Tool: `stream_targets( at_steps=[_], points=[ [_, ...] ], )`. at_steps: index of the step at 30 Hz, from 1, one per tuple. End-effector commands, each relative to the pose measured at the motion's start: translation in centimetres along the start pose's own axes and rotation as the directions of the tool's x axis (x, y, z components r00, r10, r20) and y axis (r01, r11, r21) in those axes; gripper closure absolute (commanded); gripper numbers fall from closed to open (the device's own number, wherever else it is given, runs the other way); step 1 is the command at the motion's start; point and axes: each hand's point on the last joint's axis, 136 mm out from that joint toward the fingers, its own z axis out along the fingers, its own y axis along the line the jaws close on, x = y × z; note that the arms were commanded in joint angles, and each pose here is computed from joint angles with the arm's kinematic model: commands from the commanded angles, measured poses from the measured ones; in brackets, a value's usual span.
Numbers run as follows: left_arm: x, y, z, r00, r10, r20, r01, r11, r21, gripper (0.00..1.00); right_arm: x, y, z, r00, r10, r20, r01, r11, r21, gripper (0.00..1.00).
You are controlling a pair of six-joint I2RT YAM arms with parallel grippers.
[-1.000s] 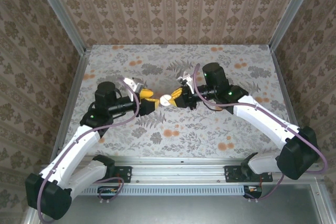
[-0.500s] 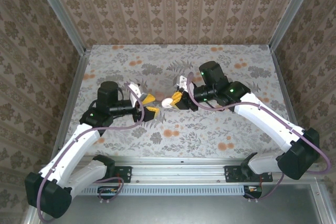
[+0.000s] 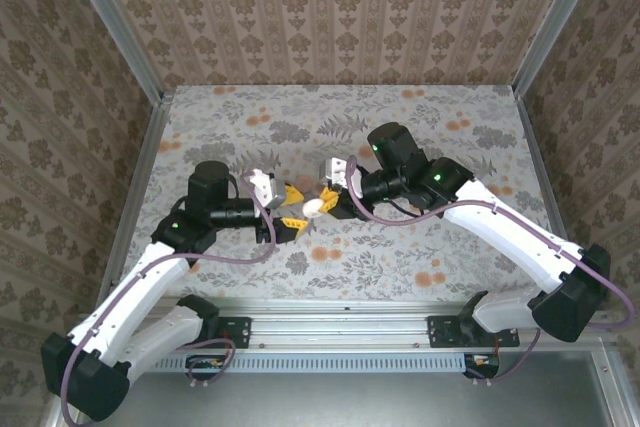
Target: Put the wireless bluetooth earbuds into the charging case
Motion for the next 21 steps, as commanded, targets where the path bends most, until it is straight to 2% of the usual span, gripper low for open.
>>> stream_targets(
  at_steps=[1, 4, 8, 14, 19, 21],
  points=[
    [0.25, -0.89, 0.09, 0.999, 0.042, 0.006, -0.042, 0.998, 0.036, 0.41, -1.34, 0.21, -0.24, 0.999, -0.035, 0.018, 0.035, 0.999, 0.005, 0.83],
    [0.30, -1.04, 0.15, 0.999, 0.040, 0.006, -0.040, 0.998, 0.043, 0.43, -1.44, 0.34, -0.02, 0.999, -0.039, 0.020, 0.039, 0.999, 0.005, 0.83],
    [0.24, -1.29, 0.30, 0.999, 0.037, 0.012, -0.038, 0.997, 0.060, 0.39, -1.43, 0.23, 0.12, 0.999, -0.038, 0.015, 0.038, 0.999, 0.013, 0.83],
    [0.23, -1.31, 0.49, 1.000, 0.014, 0.001, -0.014, 0.997, 0.081, 0.48, -2.00, 0.08, 0.37, 0.998, -0.049, 0.038, 0.048, 0.999, 0.021, 0.83],
    [-0.24, -1.52, 0.47, 1.000, 0.018, 0.019, -0.020, 0.995, 0.094, 0.49, -1.95, 0.10, 0.66, 0.998, -0.051, 0.036, 0.051, 0.999, 0.019, 0.83],
    [-0.49, -1.48, 0.47, 0.999, 0.019, 0.026, -0.021, 0.995, 0.094, 0.52, -1.94, 0.11, 0.73, 0.998, -0.054, 0.034, 0.053, 0.998, 0.017, 0.83]
  ],
)
